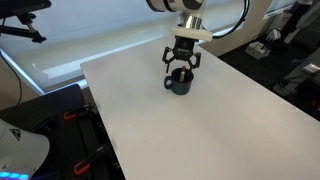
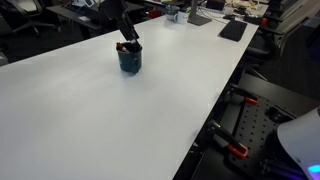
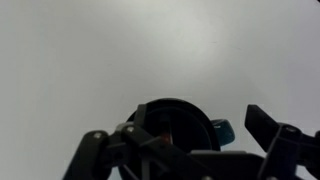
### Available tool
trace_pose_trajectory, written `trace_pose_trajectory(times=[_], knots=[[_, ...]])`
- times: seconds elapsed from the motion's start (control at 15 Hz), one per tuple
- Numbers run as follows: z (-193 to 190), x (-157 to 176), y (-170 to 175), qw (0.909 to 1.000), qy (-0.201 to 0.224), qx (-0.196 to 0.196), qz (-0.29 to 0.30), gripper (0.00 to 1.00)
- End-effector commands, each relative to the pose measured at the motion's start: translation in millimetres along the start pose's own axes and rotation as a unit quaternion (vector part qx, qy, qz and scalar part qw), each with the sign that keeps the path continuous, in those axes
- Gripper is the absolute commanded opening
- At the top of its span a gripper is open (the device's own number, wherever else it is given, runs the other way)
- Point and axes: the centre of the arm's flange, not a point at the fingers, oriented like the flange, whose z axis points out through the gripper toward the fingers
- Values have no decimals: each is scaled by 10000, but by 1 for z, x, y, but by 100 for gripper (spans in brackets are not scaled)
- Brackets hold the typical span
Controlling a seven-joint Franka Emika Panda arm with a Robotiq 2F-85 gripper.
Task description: Remove the marker from the mug
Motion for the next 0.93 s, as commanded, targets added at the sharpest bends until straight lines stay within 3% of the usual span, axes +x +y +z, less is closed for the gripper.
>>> trace_pose_trajectory(times=[0.0, 0.87], knots=[[-1, -1, 1, 10000, 11, -4, 13, 100], [-14, 24, 24, 9996, 24, -66, -272, 100]])
